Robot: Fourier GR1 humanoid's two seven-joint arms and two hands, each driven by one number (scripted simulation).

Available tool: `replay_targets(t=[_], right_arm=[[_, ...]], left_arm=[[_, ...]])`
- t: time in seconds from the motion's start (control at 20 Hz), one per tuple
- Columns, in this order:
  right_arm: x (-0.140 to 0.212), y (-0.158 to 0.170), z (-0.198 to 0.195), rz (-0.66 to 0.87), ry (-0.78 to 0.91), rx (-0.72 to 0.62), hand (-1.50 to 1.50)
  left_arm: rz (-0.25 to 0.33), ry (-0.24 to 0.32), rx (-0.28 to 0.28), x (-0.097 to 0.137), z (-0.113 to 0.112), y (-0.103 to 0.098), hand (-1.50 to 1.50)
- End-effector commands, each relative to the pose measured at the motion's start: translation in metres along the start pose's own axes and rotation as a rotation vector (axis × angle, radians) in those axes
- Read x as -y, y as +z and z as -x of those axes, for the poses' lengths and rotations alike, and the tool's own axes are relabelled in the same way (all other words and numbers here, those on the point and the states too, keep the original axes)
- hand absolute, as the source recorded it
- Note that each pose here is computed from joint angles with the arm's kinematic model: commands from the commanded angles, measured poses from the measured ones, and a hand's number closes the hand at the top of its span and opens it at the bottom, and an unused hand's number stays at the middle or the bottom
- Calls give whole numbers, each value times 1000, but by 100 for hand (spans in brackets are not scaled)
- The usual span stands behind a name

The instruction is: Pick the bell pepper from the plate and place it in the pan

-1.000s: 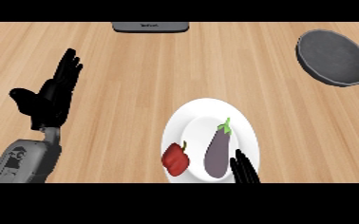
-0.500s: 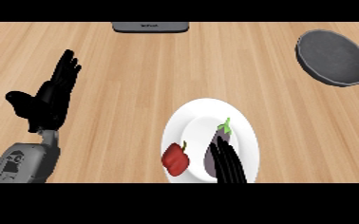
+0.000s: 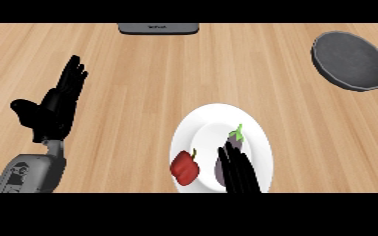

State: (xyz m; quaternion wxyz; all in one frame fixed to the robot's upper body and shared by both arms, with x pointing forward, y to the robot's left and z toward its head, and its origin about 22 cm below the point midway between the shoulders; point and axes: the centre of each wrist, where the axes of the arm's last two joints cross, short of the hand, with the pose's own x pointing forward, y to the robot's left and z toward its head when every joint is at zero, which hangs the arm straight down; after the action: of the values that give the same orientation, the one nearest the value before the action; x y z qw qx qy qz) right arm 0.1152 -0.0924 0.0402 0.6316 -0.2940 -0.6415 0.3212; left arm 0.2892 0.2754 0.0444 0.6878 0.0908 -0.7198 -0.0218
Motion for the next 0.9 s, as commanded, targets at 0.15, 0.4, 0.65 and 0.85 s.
replay_targets(t=[0.15, 0.4, 0.65, 0.85], right_arm=[[-25, -24, -31, -21, -85, -27, -150], [-35, -50, -35, -18, -42, -40, -150], [-53, -71, -20, -52, -29, -87, -150], [-53, -48, -32, -105, -29, -62, -150]], left_arm=[[10, -16, 19, -1, 3, -6, 0], [1, 3, 0, -7, 7, -4, 0], [-15, 6, 16, 2, -6, -1, 0], [-2, -6, 20, 5, -14, -10, 0]])
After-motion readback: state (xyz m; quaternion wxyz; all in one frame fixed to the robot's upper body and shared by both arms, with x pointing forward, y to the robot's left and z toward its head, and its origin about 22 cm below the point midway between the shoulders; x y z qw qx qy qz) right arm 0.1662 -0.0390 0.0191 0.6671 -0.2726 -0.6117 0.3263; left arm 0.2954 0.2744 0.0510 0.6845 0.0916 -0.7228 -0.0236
